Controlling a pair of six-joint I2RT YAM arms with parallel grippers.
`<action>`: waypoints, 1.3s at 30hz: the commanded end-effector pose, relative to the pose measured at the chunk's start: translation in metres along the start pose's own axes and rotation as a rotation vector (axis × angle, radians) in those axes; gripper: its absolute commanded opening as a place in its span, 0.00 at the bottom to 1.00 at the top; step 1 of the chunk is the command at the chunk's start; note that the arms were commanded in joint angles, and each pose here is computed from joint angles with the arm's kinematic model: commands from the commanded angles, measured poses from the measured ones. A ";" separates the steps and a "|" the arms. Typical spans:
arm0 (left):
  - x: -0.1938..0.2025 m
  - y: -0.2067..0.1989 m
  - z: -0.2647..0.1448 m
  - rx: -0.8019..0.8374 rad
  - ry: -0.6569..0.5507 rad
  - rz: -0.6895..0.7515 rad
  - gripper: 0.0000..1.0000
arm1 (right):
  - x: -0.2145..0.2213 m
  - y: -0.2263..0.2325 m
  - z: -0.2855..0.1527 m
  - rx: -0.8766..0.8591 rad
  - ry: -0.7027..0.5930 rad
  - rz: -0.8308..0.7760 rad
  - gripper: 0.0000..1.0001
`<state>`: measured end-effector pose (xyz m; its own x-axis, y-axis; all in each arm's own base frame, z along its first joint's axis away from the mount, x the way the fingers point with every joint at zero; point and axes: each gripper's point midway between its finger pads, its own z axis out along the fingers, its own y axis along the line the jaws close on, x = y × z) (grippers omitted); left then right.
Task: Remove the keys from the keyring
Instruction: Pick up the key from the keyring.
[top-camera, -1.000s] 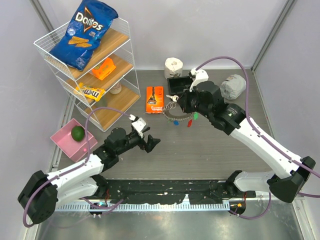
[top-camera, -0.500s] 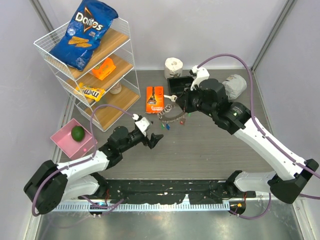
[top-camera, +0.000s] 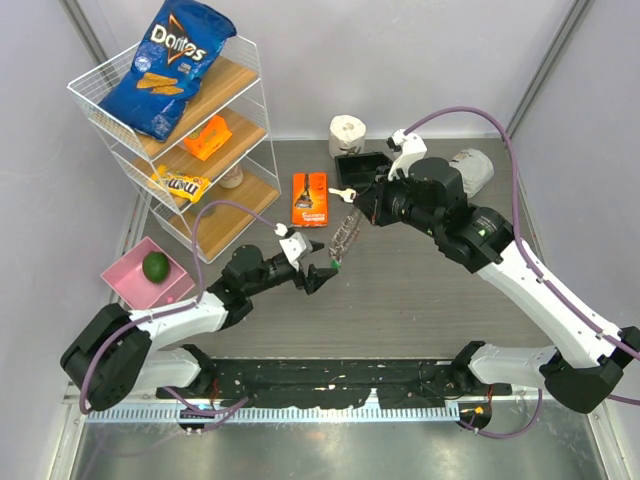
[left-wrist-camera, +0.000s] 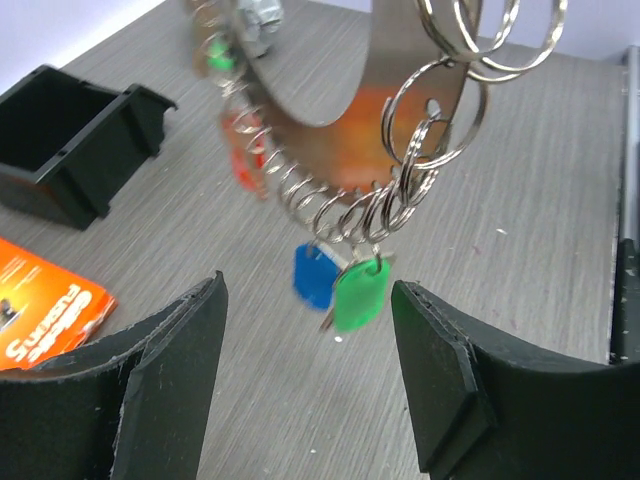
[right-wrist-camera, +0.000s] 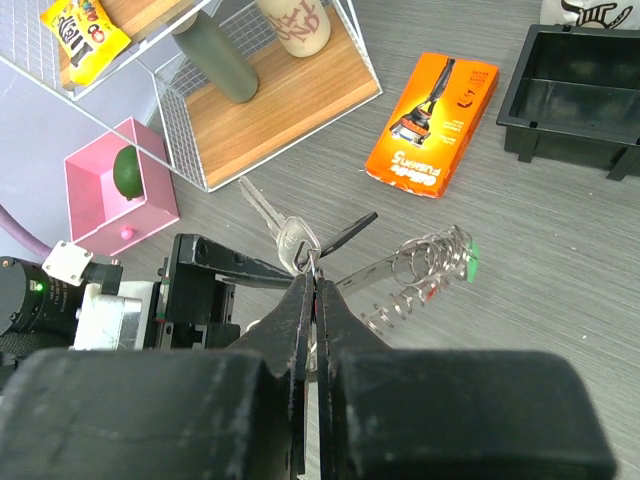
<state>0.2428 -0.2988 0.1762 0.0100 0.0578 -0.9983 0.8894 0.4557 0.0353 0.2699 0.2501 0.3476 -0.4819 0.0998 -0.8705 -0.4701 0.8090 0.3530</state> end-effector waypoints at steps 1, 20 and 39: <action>-0.038 -0.020 0.007 0.138 -0.127 0.028 0.72 | -0.040 0.020 -0.022 -0.072 -0.121 0.026 0.05; -0.032 -0.035 0.014 0.238 -0.114 -0.004 0.61 | -0.042 0.024 -0.021 -0.085 -0.121 0.038 0.05; -0.032 -0.043 0.021 0.303 -0.057 -0.048 0.00 | -0.043 0.020 -0.025 -0.069 -0.128 0.053 0.05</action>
<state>0.2154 -0.3382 0.1900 -0.0431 0.0109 -0.9990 0.9820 0.1843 -0.0404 0.2637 0.2558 0.3541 -0.5060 0.1248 -0.8535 -0.4804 0.7810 0.3990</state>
